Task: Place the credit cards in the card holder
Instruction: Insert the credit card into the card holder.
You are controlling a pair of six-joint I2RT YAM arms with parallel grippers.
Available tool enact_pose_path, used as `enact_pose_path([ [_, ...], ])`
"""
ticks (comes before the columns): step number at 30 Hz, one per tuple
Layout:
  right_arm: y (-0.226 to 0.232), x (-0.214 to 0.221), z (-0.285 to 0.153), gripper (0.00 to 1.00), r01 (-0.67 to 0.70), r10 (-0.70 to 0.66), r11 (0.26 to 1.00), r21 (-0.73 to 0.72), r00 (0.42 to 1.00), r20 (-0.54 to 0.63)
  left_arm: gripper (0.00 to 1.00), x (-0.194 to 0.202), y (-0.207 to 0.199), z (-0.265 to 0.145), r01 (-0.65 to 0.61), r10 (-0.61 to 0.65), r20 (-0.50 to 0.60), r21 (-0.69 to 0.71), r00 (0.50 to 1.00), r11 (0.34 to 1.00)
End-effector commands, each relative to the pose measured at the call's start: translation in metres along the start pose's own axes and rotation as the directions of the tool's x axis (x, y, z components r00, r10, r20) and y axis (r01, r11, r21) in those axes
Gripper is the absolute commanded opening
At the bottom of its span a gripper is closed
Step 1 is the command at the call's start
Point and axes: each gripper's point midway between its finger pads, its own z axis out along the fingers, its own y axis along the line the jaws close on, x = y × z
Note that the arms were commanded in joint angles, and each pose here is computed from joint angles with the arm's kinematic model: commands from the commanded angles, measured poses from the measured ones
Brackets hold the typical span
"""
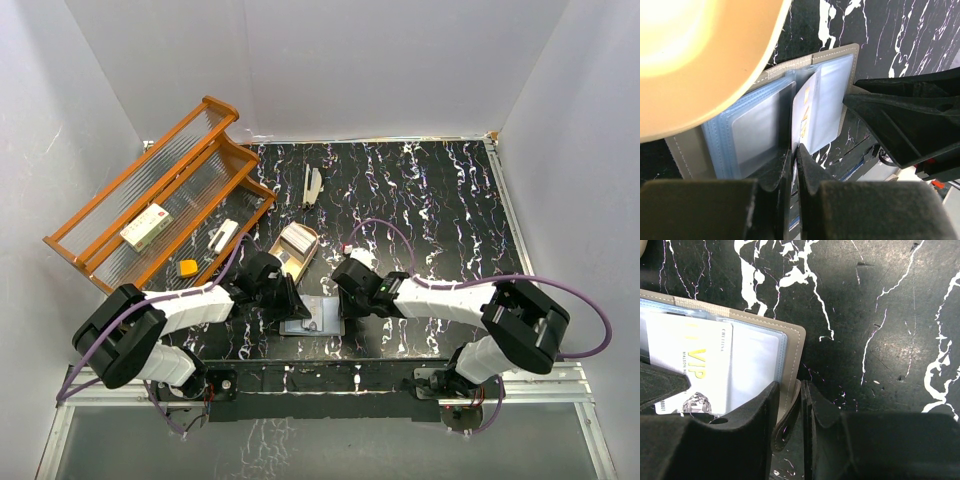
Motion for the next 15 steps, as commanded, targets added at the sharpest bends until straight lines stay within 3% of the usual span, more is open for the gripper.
enact_pose_path([
  [1,0.009,0.005,0.002,0.22,-0.023,0.024,0.999,-0.039,1.000,0.012,0.03,-0.001,0.019,0.004,0.039,-0.037,0.037,-0.049,0.999,0.998],
  [6,0.009,0.004,0.001,0.21,-0.032,0.033,0.999,-0.042,0.999,0.022,0.05,-0.001,0.016,0.003,0.040,-0.038,0.040,-0.037,0.998,0.999],
  [15,0.006,0.003,0.000,0.20,-0.035,0.036,0.999,-0.032,0.999,0.033,0.27,-0.007,0.014,-0.008,0.003,0.002,0.069,-0.061,0.998,0.998],
])
